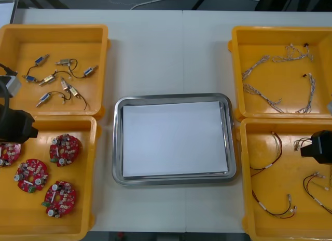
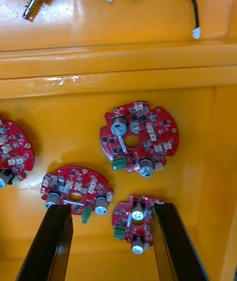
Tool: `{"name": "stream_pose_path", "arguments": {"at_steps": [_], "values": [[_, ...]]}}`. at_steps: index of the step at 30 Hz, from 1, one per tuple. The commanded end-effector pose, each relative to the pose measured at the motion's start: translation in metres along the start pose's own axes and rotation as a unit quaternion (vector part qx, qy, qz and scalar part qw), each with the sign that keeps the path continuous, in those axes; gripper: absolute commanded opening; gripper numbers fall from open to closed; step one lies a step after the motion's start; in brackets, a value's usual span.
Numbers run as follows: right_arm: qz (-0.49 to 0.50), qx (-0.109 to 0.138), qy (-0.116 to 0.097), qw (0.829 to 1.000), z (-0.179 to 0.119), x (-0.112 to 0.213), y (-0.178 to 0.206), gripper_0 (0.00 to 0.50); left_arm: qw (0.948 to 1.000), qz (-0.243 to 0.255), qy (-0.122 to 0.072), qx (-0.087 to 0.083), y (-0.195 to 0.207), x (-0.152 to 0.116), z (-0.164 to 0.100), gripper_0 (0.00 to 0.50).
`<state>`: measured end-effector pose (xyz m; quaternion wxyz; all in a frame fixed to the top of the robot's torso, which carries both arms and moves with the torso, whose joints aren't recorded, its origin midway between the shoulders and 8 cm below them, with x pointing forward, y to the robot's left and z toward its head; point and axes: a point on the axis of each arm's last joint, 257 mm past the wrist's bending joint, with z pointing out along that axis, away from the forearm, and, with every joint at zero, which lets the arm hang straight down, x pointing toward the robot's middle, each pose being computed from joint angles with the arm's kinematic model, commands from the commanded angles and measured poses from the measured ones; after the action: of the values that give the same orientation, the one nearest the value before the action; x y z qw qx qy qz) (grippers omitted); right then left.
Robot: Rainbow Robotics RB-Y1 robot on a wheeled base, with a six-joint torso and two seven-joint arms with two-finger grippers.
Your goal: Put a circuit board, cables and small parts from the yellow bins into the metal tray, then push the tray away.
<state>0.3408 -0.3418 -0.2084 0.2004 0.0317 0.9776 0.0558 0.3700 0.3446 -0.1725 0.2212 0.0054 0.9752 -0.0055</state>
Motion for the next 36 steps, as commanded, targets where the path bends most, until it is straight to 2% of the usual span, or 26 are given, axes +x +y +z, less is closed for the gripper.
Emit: {"name": "stream_pose_path", "arguments": {"at_steps": [1, 5, 8, 13, 22, 26, 29, 33, 36], "values": [[-0.074, 0.029, 0.036, 0.996, -0.001, 0.023, -0.021, 0.500, 0.9966, 0.082, 0.002, -0.001, 0.020, 0.015, -0.014, 0.470], [-0.128, 0.038, 0.049, 0.990, 0.000, 0.032, -0.030, 0.500, 0.9946, 0.103, 0.016, -0.010, 0.029, 0.032, -0.012, 0.470], [-0.163, 0.041, 0.059, 0.984, 0.003, 0.040, -0.036, 0.500, 0.9935, 0.112, 0.005, -0.019, 0.033, 0.037, -0.012, 0.472], [-0.222, 0.047, 0.080, 0.971, 0.006, 0.056, -0.048, 0.500, 0.9897, 0.141, -0.012, -0.024, 0.044, 0.050, -0.010, 0.471], [-0.304, 0.053, 0.060, 0.949, 0.020, 0.060, -0.059, 0.500, 0.9812, 0.184, -0.055, -0.018, 0.050, 0.065, 0.008, 0.470], [-0.319, 0.047, 0.051, 0.945, 0.033, 0.064, -0.066, 0.500, 0.9801, 0.186, -0.067, -0.013, 0.048, 0.072, 0.017, 0.470], [-0.330, 0.039, 0.048, 0.942, 0.046, 0.067, -0.072, 0.500, 0.9787, 0.192, -0.073, -0.009, 0.046, 0.078, 0.023, 0.468], [-0.349, 0.032, 0.045, 0.935, 0.058, 0.068, -0.081, 0.500, 0.9762, 0.205, -0.070, -0.005, 0.046, 0.086, 0.031, 0.470], [-0.364, 0.031, 0.047, 0.930, 0.062, 0.070, -0.086, 0.500, 0.9768, 0.202, -0.072, -0.003, 0.045, 0.090, 0.037, 0.470]]}}
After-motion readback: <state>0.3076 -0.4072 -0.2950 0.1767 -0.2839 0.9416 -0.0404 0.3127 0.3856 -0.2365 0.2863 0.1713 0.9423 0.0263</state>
